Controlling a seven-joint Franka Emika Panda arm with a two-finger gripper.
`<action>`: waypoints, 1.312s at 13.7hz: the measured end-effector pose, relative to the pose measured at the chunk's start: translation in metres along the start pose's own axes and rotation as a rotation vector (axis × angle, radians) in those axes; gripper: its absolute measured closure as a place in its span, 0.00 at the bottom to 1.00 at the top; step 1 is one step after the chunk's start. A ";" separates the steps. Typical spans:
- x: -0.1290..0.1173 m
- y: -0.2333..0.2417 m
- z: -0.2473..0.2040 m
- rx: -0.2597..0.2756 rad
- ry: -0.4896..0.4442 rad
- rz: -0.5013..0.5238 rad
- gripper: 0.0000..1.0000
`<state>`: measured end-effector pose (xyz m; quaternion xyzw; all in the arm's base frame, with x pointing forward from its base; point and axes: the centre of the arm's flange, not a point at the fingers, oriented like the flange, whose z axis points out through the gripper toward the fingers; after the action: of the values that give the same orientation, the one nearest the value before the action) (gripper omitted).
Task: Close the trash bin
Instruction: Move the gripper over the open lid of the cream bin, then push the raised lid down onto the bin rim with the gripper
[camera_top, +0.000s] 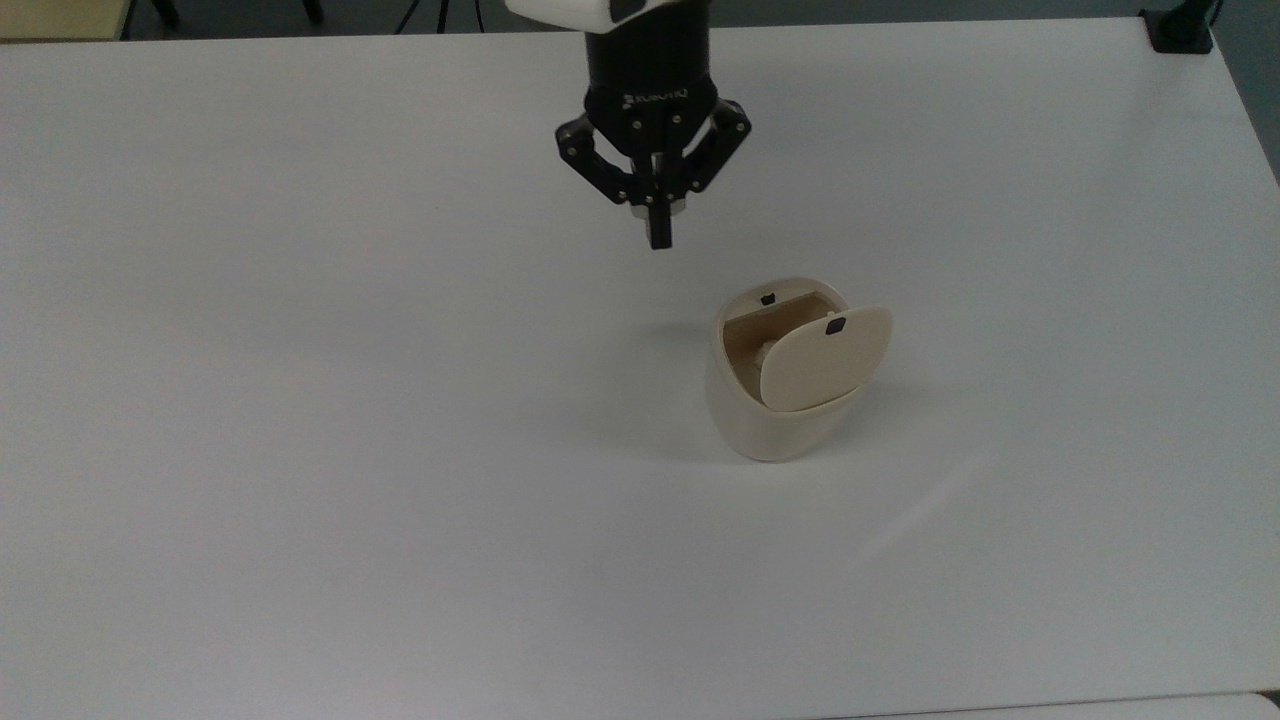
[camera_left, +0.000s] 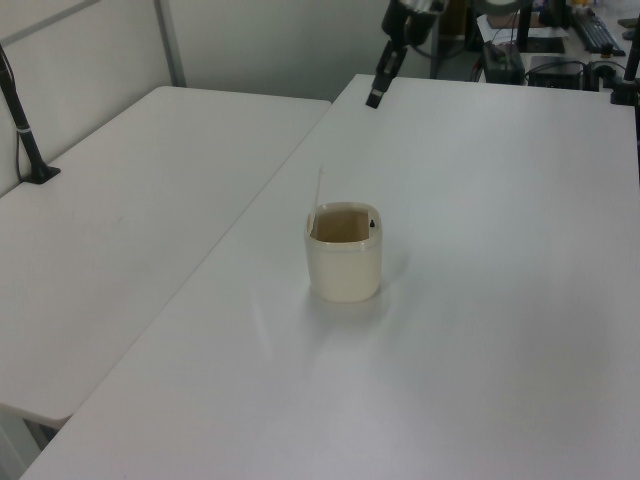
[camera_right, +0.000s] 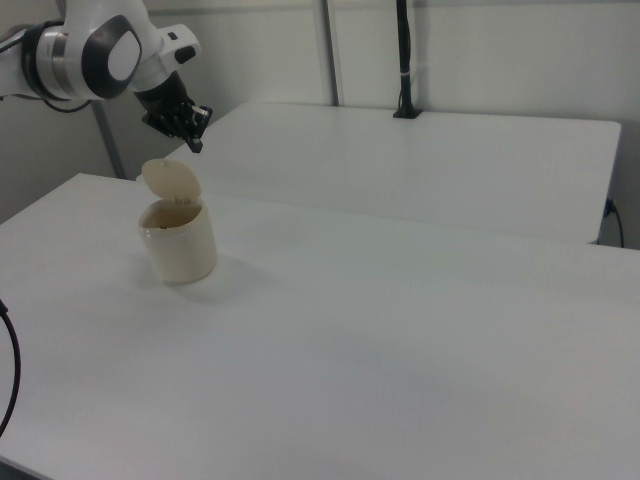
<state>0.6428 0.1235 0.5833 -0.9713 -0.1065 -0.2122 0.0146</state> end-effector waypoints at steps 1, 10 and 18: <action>0.005 -0.011 0.005 0.007 0.038 -0.015 0.99; 0.022 -0.099 0.061 0.065 0.228 -0.126 0.99; 0.018 -0.099 0.080 0.045 0.187 -0.199 0.99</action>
<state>0.6701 0.2296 0.5165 -0.9313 -0.2052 -0.2997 0.0251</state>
